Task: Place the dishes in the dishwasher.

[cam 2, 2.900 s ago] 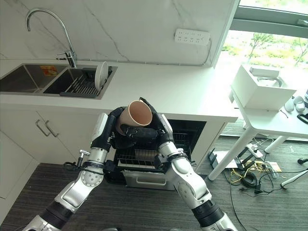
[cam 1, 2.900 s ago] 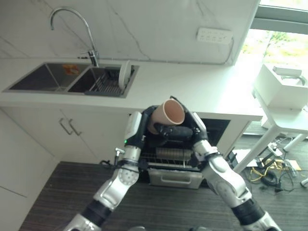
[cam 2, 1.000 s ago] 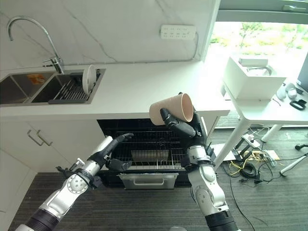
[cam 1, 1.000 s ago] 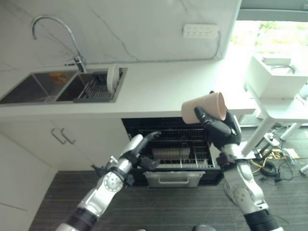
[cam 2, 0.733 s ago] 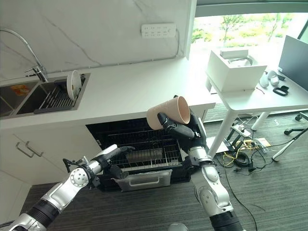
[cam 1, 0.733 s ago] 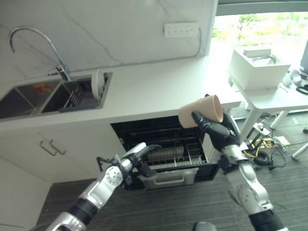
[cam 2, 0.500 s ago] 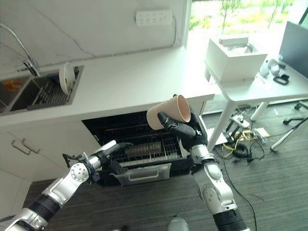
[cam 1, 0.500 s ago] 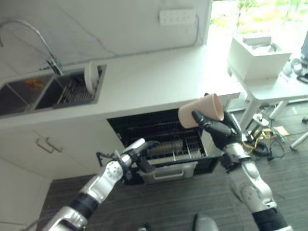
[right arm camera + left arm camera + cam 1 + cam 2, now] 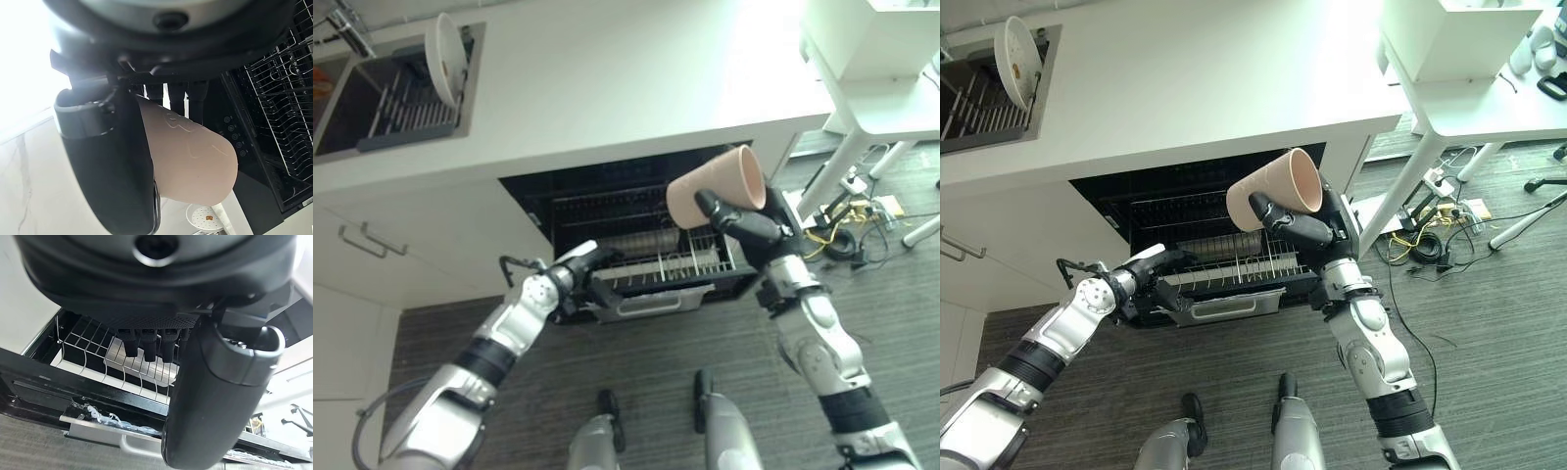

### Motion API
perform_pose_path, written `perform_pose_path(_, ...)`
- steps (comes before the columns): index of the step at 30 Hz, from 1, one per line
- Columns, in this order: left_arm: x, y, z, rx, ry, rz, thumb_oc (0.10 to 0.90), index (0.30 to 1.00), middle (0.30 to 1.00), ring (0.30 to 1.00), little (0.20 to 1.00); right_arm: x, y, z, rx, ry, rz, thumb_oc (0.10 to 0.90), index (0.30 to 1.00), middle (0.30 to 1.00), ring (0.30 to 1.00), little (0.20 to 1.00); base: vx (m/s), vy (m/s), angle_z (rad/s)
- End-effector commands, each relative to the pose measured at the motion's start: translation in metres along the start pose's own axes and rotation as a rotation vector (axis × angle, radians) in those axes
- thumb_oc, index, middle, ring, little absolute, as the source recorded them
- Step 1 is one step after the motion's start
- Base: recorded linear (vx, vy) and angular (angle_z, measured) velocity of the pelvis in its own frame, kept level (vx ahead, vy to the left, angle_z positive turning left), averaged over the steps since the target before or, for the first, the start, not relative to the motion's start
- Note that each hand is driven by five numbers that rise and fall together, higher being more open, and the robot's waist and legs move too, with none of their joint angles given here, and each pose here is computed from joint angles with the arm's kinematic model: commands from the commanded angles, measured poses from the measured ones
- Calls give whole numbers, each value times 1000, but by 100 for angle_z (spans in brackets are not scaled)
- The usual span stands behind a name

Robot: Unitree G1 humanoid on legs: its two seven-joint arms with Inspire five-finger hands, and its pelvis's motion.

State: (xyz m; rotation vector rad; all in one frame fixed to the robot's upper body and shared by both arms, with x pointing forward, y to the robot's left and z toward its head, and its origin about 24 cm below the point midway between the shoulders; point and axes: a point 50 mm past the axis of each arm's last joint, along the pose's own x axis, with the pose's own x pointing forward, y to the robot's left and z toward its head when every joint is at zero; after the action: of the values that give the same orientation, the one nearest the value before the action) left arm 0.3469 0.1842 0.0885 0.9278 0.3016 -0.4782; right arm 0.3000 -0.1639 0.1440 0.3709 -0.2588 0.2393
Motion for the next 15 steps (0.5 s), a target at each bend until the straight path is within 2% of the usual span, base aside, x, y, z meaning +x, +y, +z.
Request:
perform_pose_path(1, 0, -15, -17, 114, 134, -169, 800, 900, 900, 900, 900, 6, 26, 57, -17, -280, 150, 400, 300, 300, 300, 300, 38, 35, -3)
perform_pose_path(4, -2, -41, -28, 59, 242, -503, 800, 900, 900, 900, 900, 8, 28, 59, -34, -274, 163, 400, 300, 300, 300, 300, -7, 44, -3)
perform_pose_path(5, -5, -55, -32, 32, 292, -686, 800, 900, 900, 900, 900, 10, 29, 60, -42, -269, 168, 400, 300, 300, 300, 300, -15, 59, -5)
perform_pose_path(7, -10, -77, -35, -22, 336, -906, 800, 900, 900, 900, 900, 12, 32, 59, -50, -257, 178, 400, 300, 300, 300, 300, -4, 62, -3)
perform_pose_path(10, -18, -103, -38, -63, 354, -1141, 800, 900, 900, 900, 900, 15, 35, 57, -63, -234, 190, 400, 300, 300, 300, 300, 19, 53, -12)
perform_pose_path(15, -37, -132, -39, -75, 305, -1387, 800, 900, 900, 900, 900, 10, 27, 56, -86, -194, 191, 400, 300, 300, 300, 300, 28, 58, -14)
